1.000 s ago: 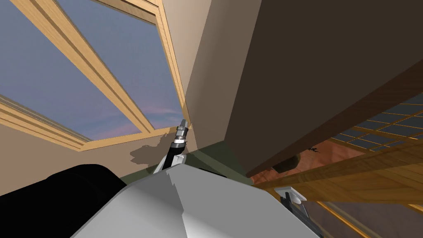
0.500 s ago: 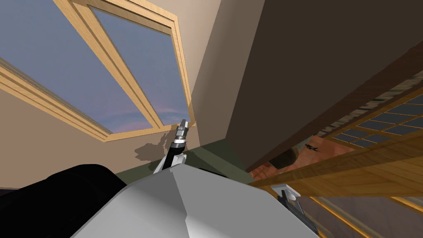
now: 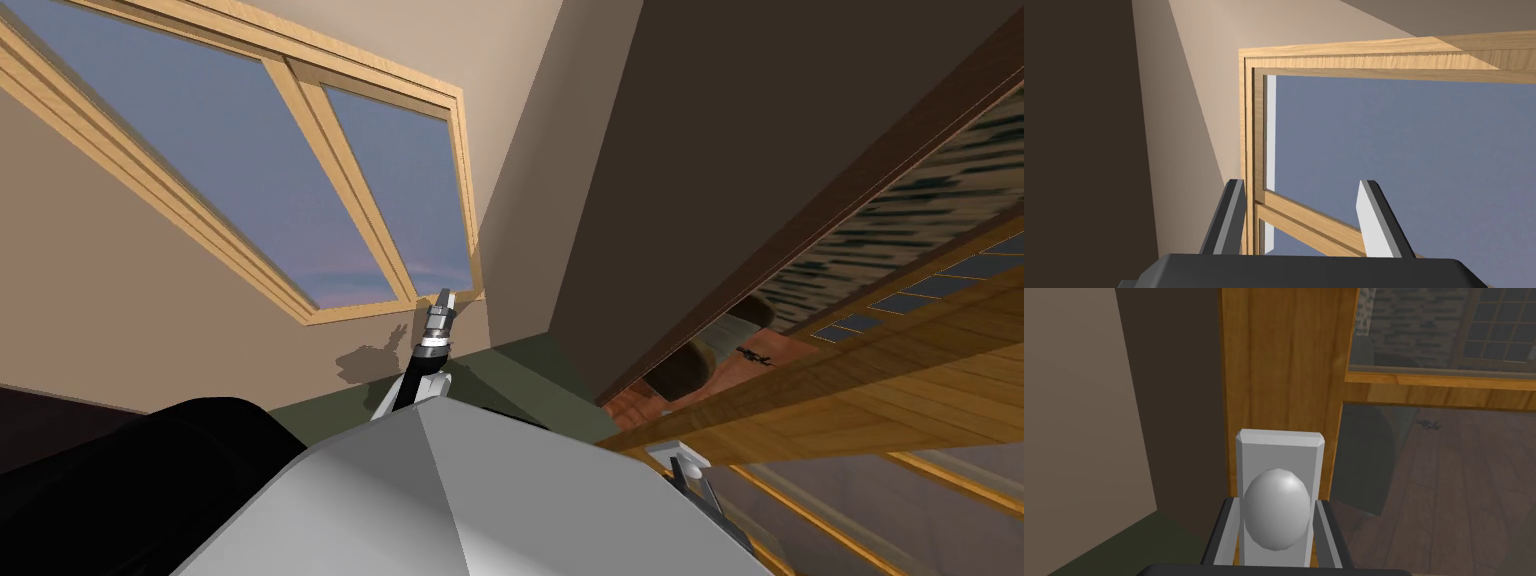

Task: Pull the door open

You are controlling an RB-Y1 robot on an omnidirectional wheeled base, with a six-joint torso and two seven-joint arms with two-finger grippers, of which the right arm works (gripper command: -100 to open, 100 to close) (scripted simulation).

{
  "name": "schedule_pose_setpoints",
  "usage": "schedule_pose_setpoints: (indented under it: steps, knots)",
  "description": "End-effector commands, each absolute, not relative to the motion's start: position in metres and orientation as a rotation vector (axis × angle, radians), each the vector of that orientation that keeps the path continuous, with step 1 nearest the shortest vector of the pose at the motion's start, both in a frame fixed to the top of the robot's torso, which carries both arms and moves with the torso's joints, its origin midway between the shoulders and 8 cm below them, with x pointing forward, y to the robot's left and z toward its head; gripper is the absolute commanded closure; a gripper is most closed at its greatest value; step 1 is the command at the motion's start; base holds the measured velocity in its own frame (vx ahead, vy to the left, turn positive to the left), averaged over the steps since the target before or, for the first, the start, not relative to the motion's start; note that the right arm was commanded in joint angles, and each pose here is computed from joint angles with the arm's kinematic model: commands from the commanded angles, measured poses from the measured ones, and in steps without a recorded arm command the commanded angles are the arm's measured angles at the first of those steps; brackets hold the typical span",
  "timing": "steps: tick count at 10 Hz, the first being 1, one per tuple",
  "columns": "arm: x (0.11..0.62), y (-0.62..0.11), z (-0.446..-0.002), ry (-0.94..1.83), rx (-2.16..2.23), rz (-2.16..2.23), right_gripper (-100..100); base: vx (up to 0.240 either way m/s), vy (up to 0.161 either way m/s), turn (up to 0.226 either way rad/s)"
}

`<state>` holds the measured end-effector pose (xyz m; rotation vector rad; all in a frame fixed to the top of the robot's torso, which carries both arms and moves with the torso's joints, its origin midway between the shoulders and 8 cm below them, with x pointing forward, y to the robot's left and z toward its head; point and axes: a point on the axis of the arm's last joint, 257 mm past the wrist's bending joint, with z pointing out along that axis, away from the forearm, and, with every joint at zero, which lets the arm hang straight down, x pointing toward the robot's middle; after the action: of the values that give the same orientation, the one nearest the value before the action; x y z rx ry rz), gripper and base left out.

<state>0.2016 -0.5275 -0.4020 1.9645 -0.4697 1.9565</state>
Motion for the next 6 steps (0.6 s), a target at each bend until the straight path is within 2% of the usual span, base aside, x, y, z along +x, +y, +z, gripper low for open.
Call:
schedule_pose_setpoints:
  steps: [1, 6]
  knots:
    - [0.201, -0.520, -0.402, -0.443, 1.979, 1.974, 100, -0.151, 0.019, 0.045]
    - [0.200, -0.495, -0.400, -0.352, 2.034, 2.033, 100, -0.206, 0.004, 0.039]
